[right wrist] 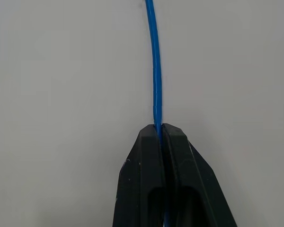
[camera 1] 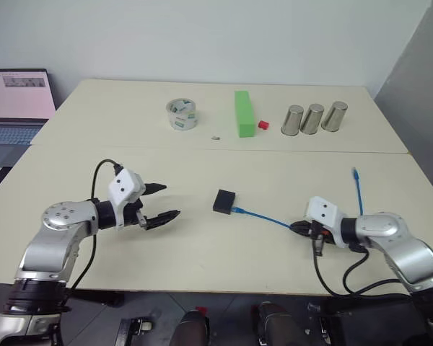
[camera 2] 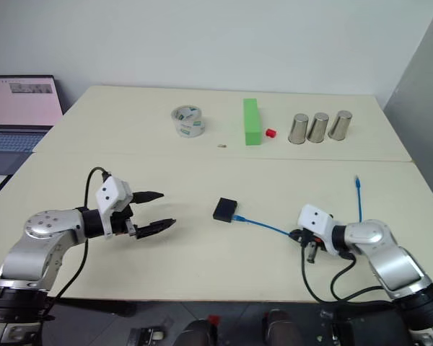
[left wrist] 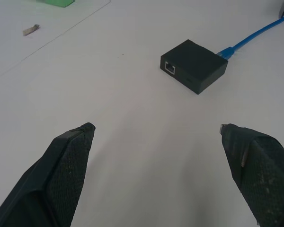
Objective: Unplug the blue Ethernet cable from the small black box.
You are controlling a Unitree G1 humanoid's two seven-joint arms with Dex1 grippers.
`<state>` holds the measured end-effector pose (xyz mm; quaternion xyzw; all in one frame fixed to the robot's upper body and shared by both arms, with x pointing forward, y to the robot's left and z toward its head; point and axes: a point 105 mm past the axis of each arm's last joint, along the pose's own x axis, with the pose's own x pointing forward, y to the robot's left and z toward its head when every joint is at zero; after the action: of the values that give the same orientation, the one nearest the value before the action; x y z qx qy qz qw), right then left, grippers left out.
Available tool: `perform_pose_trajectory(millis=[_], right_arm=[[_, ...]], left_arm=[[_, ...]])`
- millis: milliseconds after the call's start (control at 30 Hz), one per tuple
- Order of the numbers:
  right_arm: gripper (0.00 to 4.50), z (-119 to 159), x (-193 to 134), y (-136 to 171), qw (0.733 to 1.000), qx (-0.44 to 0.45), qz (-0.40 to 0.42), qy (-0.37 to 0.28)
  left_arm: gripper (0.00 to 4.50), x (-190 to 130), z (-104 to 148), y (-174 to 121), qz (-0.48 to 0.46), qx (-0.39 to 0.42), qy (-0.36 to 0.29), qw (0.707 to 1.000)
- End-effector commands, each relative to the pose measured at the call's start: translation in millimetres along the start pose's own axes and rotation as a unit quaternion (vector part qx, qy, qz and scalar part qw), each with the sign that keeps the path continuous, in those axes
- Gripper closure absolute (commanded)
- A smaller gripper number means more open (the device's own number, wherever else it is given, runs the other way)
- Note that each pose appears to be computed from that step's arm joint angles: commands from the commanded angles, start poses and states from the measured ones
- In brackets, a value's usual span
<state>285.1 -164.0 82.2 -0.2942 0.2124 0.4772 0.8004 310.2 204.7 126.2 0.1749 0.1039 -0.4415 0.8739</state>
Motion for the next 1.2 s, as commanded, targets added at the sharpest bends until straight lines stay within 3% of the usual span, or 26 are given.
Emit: perform_pose_trajectory(millis=[33,367,600,767,867,1200], right_arm=[[3.61,6.6,2.3,-2.3,1.0,-0.002,-0.014,-0.02],[1.16,65.8,43.3,4.0,0.992,0.031,0.008,-0.123],[1.16,85.5,87.5,1.2,0.991,0.034,0.011,-0.131],[1.16,85.3,98.9,-1.5,0.992,0.028,0.021,-0.122],[1.65,84.6,100.2,0.3,0.992,0.019,0.03,-0.121],[4.35,84.9,96.5,-1.0,0.992,-0.062,0.022,-0.103]], left_arm=[[0.0,3.1,9.4,0.4,-0.005,0.018,-0.01,1.0],[0.0,4.8,9.9,-2.0,-0.01,0.016,-0.015,1.0],[0.0,5.2,9.6,-5.2,-0.014,0.012,-0.017,1.0],[0.0,5.3,9.7,-4.6,-0.009,0.012,-0.018,1.0],[0.0,5.2,9.3,-4.8,-0.007,0.009,-0.02,1.0],[0.0,9.8,7.6,-0.6,0.003,0.0,-0.023,1.0]])
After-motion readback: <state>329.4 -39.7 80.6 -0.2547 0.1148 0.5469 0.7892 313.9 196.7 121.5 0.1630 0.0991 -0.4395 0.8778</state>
